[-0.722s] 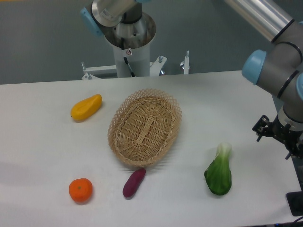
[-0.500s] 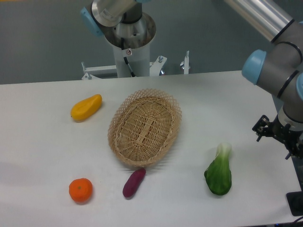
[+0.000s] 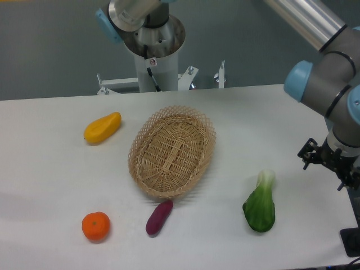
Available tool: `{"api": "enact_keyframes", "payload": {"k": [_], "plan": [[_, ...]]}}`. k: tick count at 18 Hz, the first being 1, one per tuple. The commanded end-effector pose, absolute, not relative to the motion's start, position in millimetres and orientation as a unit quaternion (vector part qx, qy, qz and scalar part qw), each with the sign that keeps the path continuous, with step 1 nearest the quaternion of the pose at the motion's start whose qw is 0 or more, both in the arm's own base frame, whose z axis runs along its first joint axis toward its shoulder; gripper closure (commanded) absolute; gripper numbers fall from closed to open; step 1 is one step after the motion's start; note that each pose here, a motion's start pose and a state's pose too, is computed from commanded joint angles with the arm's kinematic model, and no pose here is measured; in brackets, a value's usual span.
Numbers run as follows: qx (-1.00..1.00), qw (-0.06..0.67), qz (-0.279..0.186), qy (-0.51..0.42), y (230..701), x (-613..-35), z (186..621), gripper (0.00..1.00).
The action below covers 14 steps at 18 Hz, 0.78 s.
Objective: Pick up the green vegetable from the table
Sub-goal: 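Move the open gripper over the green bok choy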
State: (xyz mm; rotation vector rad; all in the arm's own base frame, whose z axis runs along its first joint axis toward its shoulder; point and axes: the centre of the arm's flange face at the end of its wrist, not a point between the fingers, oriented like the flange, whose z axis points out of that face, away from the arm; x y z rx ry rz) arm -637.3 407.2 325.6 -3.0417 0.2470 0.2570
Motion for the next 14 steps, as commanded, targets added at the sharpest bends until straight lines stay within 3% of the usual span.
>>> {"api": "enact_keyframes", "payload": {"k": [3, 8, 14], "plan": [[-0.993, 0.054, 0.069, 0.083, 418, -619, 333, 0.0], [-0.993, 0.043, 0.039, 0.104, 447, -569, 317, 0.0], [-0.995, 0.032, 0.005, 0.09, 447, -544, 289, 0.0]]}}
